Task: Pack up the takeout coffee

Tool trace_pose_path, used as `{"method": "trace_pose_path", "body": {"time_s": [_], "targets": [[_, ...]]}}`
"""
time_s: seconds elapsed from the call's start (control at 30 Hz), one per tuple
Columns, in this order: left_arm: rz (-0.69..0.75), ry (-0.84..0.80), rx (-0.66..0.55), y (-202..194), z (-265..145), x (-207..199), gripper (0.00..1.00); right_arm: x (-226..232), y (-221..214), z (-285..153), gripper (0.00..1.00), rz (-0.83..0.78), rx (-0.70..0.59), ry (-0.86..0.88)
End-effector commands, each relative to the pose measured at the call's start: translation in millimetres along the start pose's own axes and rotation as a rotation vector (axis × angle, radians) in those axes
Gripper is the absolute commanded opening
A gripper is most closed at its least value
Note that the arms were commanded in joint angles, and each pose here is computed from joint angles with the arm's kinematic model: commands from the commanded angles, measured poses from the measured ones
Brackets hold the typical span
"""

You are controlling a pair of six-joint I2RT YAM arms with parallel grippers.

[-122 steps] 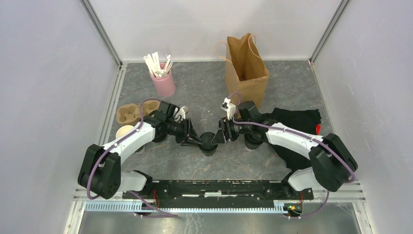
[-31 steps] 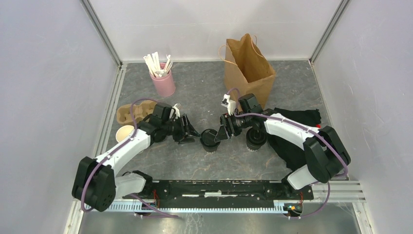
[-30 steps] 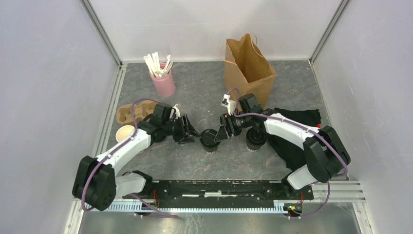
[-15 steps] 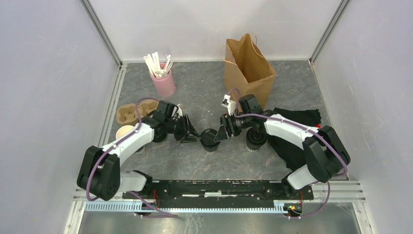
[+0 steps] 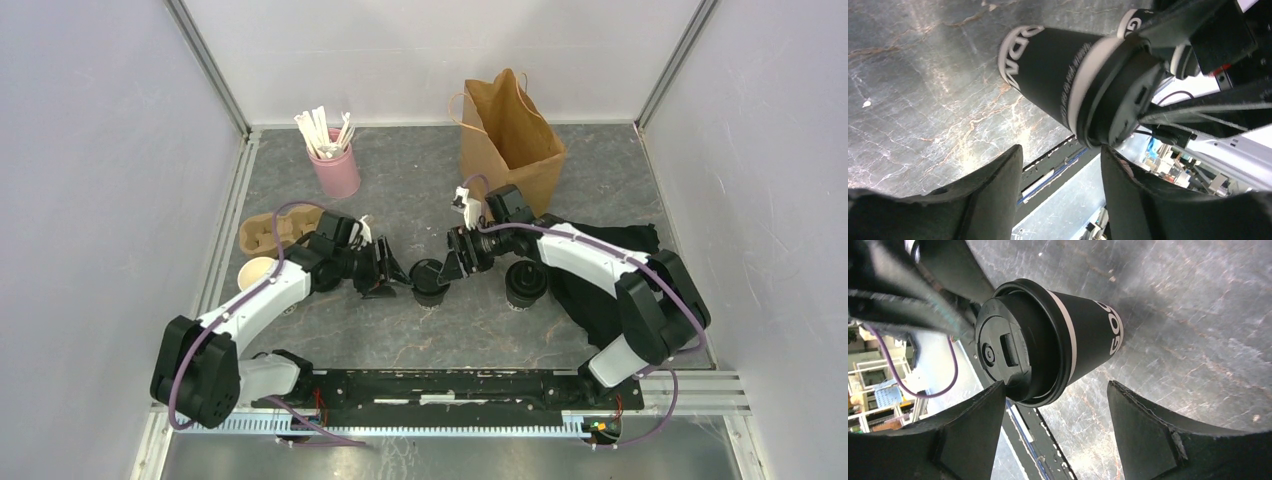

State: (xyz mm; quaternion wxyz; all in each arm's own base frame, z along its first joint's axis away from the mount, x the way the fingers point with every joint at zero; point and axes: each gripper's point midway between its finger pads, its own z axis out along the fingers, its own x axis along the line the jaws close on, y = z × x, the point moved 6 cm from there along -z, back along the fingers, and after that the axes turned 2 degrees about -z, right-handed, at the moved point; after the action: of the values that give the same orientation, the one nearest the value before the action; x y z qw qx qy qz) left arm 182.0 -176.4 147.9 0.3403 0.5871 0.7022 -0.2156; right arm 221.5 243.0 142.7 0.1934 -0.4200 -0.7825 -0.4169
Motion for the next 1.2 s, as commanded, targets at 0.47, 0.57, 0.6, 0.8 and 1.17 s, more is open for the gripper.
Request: {"method": "trace_pose_path", "body": {"time_s": [0.47, 0.57, 0.6, 0.8, 1.17], "targets": [[0.235, 0.033, -0.062, 73, 11, -46, 0.79, 11, 29, -5, 0.76, 0.037, -0.058, -0.027], [0.227, 0.05, -0.024, 72, 17, -42, 0.73, 10, 27, 0, 0.68, 0.05, -0.062, -0.026], [0.225, 0.048, -0.016, 70, 19, -41, 0.7, 9, 26, 2, 0.66, 0.048, -0.058, -0.029], [0.161, 0.03, -0.016, 44, 14, -35, 0.53, 2, 32, 7, 0.55, 0.016, -0.039, -0.055], [0.115, -0.057, -0.026, 10, -13, -40, 0.65, 9, 39, 1, 0.74, -0.079, 0.01, -0.042]]}}
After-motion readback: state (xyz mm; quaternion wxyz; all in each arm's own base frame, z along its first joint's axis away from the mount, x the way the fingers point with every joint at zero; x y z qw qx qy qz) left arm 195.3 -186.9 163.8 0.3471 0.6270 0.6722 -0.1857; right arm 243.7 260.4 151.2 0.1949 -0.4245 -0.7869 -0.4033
